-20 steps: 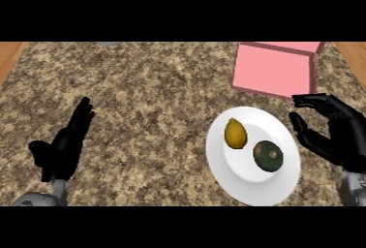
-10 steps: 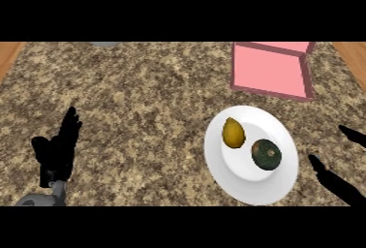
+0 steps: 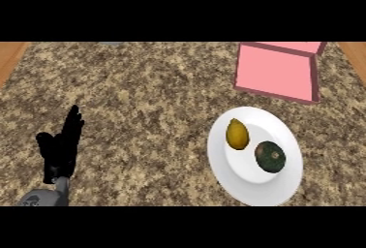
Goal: Pick the squash from the plate and place it in the cardboard box
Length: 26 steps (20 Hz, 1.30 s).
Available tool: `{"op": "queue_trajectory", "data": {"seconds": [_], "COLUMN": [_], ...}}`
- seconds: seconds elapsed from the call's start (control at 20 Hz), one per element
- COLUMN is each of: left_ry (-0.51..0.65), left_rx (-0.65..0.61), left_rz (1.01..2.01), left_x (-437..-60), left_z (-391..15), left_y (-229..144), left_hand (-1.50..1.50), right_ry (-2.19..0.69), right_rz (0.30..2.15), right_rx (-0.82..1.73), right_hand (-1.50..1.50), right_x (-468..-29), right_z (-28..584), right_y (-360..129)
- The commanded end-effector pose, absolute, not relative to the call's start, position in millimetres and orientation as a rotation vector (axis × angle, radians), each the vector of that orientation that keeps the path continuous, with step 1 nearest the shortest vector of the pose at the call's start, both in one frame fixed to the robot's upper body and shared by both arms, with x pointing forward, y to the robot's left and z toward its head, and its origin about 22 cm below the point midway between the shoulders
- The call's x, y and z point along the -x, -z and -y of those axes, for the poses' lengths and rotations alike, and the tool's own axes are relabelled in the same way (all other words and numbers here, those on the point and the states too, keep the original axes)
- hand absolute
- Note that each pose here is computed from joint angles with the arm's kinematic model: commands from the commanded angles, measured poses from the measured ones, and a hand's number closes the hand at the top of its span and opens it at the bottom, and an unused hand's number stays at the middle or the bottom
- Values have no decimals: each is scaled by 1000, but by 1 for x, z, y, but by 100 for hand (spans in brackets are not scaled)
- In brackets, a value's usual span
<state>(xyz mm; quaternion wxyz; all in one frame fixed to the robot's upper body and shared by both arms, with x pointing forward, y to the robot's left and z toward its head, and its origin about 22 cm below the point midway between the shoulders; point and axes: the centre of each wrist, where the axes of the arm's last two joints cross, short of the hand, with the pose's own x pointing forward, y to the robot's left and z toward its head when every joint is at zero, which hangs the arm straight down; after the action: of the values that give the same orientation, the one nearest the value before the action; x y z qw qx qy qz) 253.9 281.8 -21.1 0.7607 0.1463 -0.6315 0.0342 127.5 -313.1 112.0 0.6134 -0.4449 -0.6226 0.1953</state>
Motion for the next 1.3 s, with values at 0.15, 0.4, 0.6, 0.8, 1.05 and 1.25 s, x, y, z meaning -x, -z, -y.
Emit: {"op": "queue_trajectory", "data": {"seconds": [0.15,0.4,0.6,0.8,1.05,1.25], "left_ry": [-66,-38,-56,-38,-77,-62], "left_rx": [-309,-294,-300,-319,-323,-303], "left_rz": [1399,1388,1379,1395,1391,1382], "left_x": [-273,-264,-270,-267,-267,-271], "left_z": [-277,-271,-280,-277,-286,-275], "left_y": [14,33,18,23,36,14], "left_hand": [0,0,0,0,0,0], "right_ry": [-621,-658,-691,-705,-689,-688], "right_rz": [1210,1125,1008,927,923,905], "right_rx": [1008,978,991,955,913,929], "right_hand": [-150,-150,-150,-150,-150,-150], "right_x": [-130,-160,-164,-178,-190,-193], "right_z": [289,257,234,212,218,190], "right_y": [-151,-154,-154,-141,-140,-139]}}
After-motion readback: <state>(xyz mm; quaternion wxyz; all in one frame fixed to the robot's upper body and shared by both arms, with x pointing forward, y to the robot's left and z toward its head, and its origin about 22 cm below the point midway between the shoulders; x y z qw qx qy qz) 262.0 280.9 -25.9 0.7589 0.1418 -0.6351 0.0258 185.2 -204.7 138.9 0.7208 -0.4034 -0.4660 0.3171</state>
